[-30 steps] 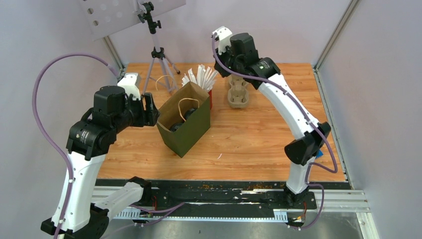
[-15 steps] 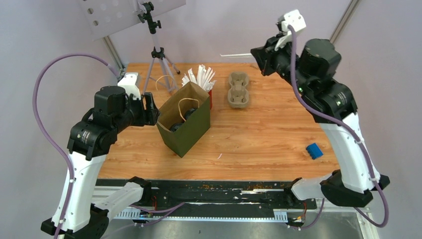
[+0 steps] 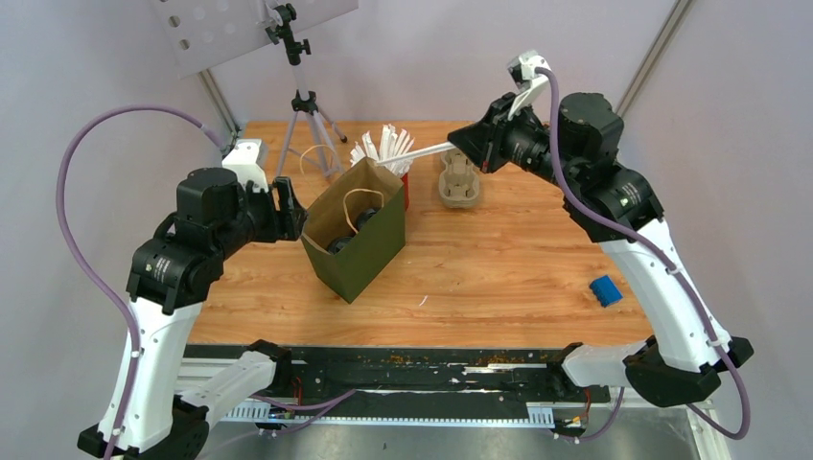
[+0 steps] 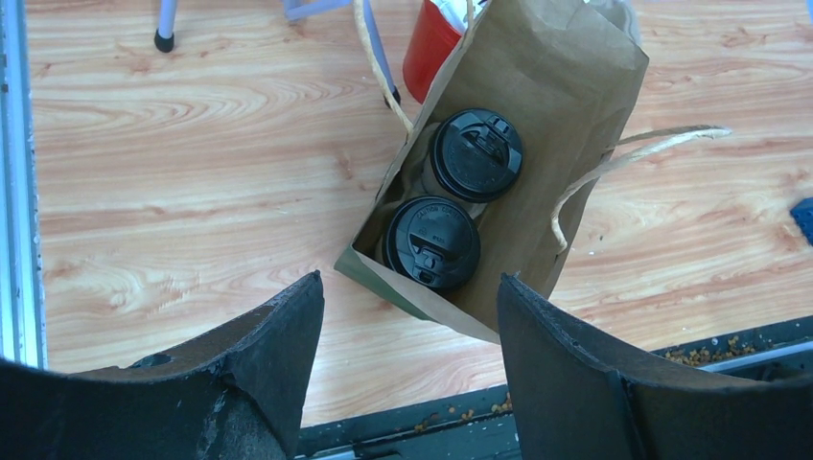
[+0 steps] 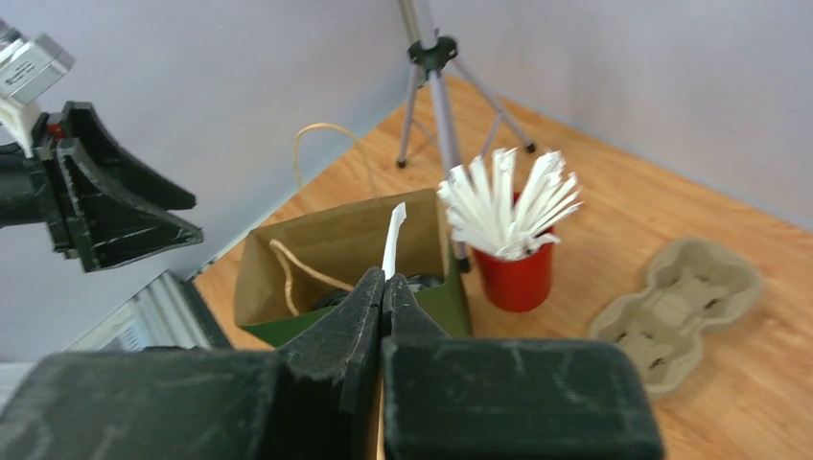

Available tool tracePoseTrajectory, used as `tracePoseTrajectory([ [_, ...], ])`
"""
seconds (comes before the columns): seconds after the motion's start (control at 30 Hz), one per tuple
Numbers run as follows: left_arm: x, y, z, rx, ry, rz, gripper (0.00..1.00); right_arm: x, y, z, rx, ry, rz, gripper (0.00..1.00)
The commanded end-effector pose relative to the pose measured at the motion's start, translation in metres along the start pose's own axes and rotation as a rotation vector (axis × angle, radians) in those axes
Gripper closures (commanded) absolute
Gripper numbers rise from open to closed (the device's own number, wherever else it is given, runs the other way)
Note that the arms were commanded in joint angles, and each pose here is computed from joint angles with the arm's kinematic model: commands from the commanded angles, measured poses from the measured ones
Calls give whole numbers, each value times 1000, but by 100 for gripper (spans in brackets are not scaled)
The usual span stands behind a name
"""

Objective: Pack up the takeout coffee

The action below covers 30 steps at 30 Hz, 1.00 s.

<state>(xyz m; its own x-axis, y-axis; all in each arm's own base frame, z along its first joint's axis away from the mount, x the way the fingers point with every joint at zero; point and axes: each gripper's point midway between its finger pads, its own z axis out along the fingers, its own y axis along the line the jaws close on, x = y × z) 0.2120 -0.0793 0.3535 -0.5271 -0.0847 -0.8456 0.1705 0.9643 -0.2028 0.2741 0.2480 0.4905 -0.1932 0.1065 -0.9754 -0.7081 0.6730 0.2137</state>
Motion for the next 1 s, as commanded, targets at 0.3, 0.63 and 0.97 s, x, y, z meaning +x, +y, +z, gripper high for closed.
tracePoseTrajectory([
  [0.3, -14, -1, -3, -2, -72, -37, 26, 28, 41, 36, -259, 80, 182, 100],
  [0.63, -12, 0, -1, -1, -83, -59, 26, 93, 28, 124, -354, 247, 211, 97],
  [0.97, -10, 4, -2, -24, -77, -51, 25, 103, -5, 158, -269, 303, 198, 65],
])
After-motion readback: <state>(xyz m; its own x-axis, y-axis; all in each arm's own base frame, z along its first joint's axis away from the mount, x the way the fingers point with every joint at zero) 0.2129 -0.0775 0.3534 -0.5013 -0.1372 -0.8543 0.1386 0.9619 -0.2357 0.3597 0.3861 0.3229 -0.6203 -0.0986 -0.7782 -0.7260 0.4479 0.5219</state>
